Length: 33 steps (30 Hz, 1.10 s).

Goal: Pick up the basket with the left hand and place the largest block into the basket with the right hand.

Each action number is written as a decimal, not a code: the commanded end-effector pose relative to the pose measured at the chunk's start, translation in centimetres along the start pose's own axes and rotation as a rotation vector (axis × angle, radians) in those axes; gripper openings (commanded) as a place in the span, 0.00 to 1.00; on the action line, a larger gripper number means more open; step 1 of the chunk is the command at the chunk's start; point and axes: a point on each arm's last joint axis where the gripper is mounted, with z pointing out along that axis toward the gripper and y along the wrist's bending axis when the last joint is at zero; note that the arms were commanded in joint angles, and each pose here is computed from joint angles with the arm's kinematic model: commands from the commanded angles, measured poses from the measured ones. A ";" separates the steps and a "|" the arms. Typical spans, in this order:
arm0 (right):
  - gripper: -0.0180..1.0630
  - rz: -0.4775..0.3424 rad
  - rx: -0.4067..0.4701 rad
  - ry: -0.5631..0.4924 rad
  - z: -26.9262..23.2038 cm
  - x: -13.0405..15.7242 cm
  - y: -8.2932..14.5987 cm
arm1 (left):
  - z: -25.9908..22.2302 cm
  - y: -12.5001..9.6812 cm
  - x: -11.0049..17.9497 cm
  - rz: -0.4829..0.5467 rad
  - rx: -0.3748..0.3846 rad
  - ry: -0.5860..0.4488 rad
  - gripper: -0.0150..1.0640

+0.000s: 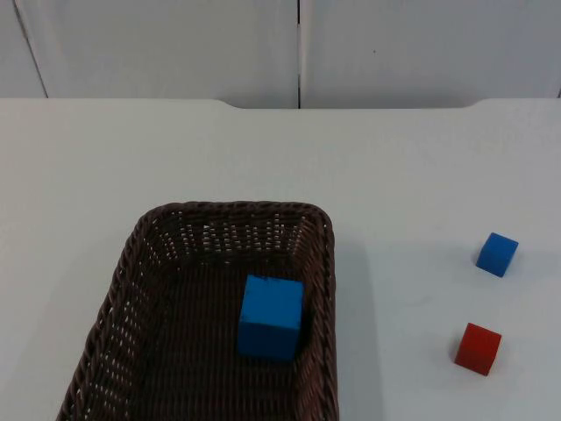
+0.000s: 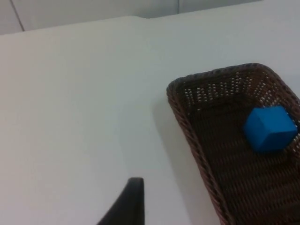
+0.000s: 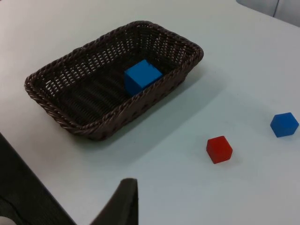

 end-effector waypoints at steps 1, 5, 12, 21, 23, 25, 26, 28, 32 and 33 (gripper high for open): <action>0.99 0.006 0.017 -0.006 0.0 0.0 0.0 | 0.1 0.0 0.1 -0.011 -0.021 0.001 0.99; 0.99 0.025 0.053 -0.005 0.0 0.0 0.0 | 0.1 0.0 0.1 -0.031 -0.058 -0.001 0.99; 0.99 0.068 0.138 -0.002 0.0 0.0 0.1 | 0.3 0.0 0.0 -0.076 -0.144 -0.005 0.99; 0.99 0.133 0.263 0.002 0.1 -0.1 0.2 | 0.3 0.0 0.0 -0.091 -0.173 -0.006 0.99; 0.99 0.153 0.302 0.003 0.1 -0.1 0.2 | 0.3 0.0 0.0 -0.091 -0.173 -0.006 0.99; 0.99 0.173 0.341 0.005 0.1 -0.1 0.2 | 0.3 0.0 0.0 -0.091 -0.173 -0.006 0.99; 0.99 0.173 0.341 0.005 0.1 -0.1 0.2 | 0.3 0.0 0.0 -0.091 -0.173 -0.006 0.99; 0.99 0.196 0.385 0.006 0.1 -0.1 0.3 | 0.3 0.0 0.0 -0.091 -0.173 -0.006 0.99; 0.99 0.234 0.460 0.009 0.2 -0.1 0.3 | 0.3 0.0 0.0 -0.091 -0.173 -0.006 0.99; 0.99 0.234 0.460 0.009 0.2 -0.1 0.3 | 0.3 0.0 0.0 -0.091 -0.173 -0.006 0.99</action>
